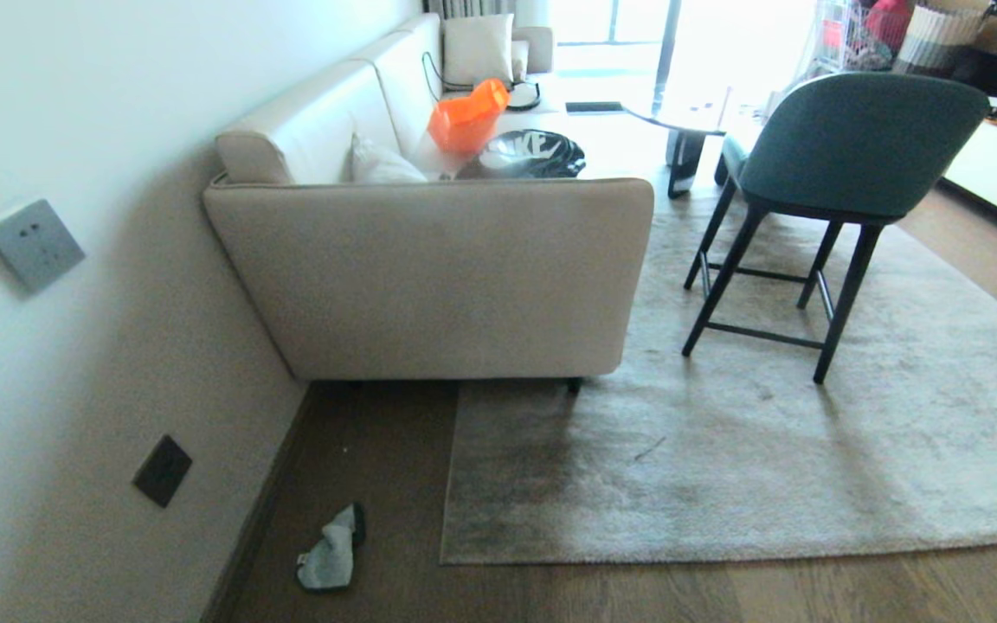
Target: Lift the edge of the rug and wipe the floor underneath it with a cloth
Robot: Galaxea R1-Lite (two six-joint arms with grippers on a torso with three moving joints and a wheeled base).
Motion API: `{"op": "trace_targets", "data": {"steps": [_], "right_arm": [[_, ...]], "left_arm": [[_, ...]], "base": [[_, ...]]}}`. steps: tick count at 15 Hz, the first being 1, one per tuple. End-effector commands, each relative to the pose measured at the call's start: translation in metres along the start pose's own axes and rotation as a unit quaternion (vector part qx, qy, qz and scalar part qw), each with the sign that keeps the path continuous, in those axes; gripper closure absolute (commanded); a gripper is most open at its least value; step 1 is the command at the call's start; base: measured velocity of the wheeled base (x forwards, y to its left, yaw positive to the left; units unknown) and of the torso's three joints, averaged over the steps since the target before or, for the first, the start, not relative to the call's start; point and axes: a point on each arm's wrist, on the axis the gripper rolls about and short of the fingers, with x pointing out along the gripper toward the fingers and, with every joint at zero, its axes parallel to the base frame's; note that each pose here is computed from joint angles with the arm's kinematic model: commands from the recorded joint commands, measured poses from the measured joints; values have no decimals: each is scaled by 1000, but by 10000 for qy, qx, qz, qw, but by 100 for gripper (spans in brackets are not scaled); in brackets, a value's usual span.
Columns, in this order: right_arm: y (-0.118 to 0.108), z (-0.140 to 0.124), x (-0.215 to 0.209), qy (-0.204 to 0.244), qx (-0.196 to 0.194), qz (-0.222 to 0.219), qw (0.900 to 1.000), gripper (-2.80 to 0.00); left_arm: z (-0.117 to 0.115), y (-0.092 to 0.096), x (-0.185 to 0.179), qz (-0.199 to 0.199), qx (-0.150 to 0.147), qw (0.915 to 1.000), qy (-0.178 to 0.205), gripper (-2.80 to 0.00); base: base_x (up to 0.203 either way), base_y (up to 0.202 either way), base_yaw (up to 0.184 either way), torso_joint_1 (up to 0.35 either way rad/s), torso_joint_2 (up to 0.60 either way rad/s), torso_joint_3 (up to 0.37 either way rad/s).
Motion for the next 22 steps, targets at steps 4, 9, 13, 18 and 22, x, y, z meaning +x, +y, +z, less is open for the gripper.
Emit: {"op": "trace_targets", "data": {"steps": [4, 9, 13, 18, 22], "right_arm": [[0, 0, 0, 5, -2, -2, 10000, 0], [0, 0, 0, 5, -2, -2, 10000, 0], [0, 0, 0, 5, -2, -2, 10000, 0], [0, 0, 0, 5, -2, -2, 10000, 0], [0, 0, 0, 5, -2, -2, 10000, 0]], "left_arm": [[0, 0, 0, 1, -6, 10000, -4, 0], [0, 0, 0, 1, -5, 10000, -4, 0], [0, 0, 0, 0, -5, 10000, -5, 0], [0, 0, 0, 1, -5, 10000, -4, 0], [0, 0, 0, 1, -5, 10000, -11, 0]], "base": [[0, 0, 0, 0, 1, 43], [0, 0, 0, 2, 0, 36], [0, 0, 0, 0, 1, 20], [0, 0, 0, 0, 0, 0], [0, 0, 0, 0, 0, 0]]}}
